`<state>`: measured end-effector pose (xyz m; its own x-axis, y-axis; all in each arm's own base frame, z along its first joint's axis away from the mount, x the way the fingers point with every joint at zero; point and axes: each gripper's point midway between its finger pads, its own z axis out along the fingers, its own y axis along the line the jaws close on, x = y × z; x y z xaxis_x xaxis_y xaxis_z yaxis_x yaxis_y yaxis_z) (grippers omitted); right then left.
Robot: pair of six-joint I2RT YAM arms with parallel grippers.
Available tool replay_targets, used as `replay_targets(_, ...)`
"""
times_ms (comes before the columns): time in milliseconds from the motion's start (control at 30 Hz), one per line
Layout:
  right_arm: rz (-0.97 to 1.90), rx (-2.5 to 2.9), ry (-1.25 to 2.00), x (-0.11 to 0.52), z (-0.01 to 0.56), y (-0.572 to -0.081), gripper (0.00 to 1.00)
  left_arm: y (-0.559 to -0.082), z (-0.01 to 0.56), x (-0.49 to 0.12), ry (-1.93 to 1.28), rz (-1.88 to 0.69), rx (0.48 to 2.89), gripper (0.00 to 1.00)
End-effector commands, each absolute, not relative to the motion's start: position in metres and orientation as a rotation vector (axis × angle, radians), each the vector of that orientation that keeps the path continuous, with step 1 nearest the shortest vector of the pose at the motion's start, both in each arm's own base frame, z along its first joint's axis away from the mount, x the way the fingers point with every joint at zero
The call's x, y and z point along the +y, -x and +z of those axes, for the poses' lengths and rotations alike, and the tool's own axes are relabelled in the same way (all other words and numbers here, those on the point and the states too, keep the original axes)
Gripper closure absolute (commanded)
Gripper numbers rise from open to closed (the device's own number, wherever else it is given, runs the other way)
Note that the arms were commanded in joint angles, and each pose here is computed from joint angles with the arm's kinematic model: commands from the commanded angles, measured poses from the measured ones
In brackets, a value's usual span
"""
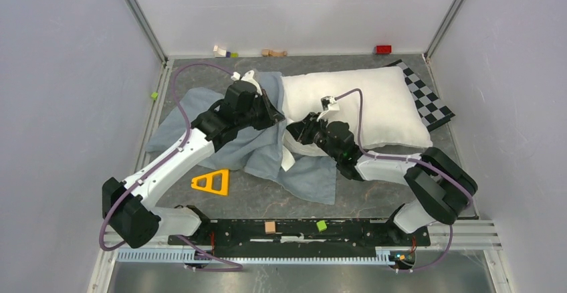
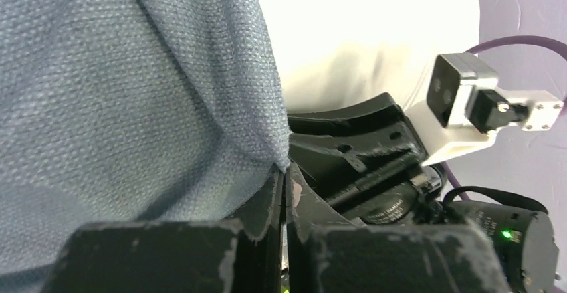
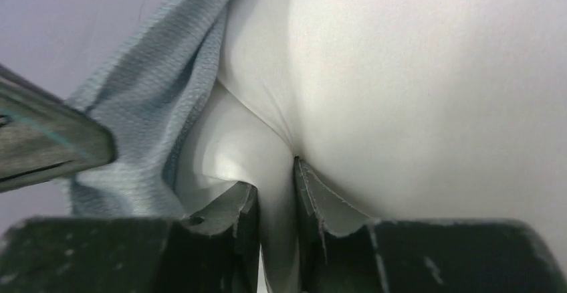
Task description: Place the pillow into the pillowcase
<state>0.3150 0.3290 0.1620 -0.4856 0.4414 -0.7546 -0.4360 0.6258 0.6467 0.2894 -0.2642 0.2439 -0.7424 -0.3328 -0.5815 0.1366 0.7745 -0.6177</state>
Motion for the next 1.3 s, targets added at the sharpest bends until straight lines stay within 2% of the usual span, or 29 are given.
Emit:
replay_targets(0,1.066,1.692,-0.048,0.316,0.196,-0.311,0.68,-0.295,0.272,-0.274,0.168,-0.984,2.132,0.94)
replay_targets(67,1.02,1.681,-0.032,0.308,0.203,-0.31,0.59,-0.296,0.27,-0.272,0.17,-0.971,2.138,0.94)
replay_targets(233,0.802,1.73,0.037,0.284,0.214,-0.315,0.29,-0.296,0.26,-0.267,0.188,-0.952,2.155,0.93)
replay_targets(433,0.491,1.799,0.179,0.249,0.231,-0.336,0.08,-0.296,0.245,-0.272,0.169,-0.947,2.196,0.89)
replay_targets(567,0.123,1.89,0.268,0.206,0.235,-0.375,0.03,-0.298,0.234,-0.271,0.176,-0.916,2.228,0.89)
replay_targets(700,-0.184,2.013,0.306,0.166,0.211,-0.382,0.02,-0.303,0.231,-0.273,0.181,-0.898,2.245,0.89)
replay_targets(900,-0.125,2.161,0.389,0.173,0.144,-0.366,0.02,-0.31,0.228,-0.283,0.166,-0.902,2.26,0.89)
replay_targets(933,-0.102,2.184,0.407,0.178,0.133,-0.369,0.1,-0.311,0.228,-0.285,0.157,-0.9,2.264,0.89)
replay_targets(967,-0.081,2.206,0.408,0.182,0.127,-0.371,0.26,-0.312,0.229,-0.287,0.15,-0.901,2.263,0.89)
replay_targets(1000,-0.077,2.217,0.397,0.184,0.13,-0.372,0.62,-0.314,0.229,-0.289,0.143,-0.901,2.264,0.89)
replay_targets(1033,-0.055,2.2,0.367,0.187,0.145,-0.376,0.87,-0.316,0.232,-0.291,0.136,-0.9,2.262,0.89)
replay_targets(1067,-0.023,2.173,0.337,0.191,0.162,-0.376,1.0,-0.317,0.233,-0.293,0.126,-0.899,2.264,0.89)
replay_targets(1267,0.188,1.915,0.238,0.22,0.32,-0.359,1.0,-0.327,0.261,-0.307,0.09,-0.936,2.223,0.9)
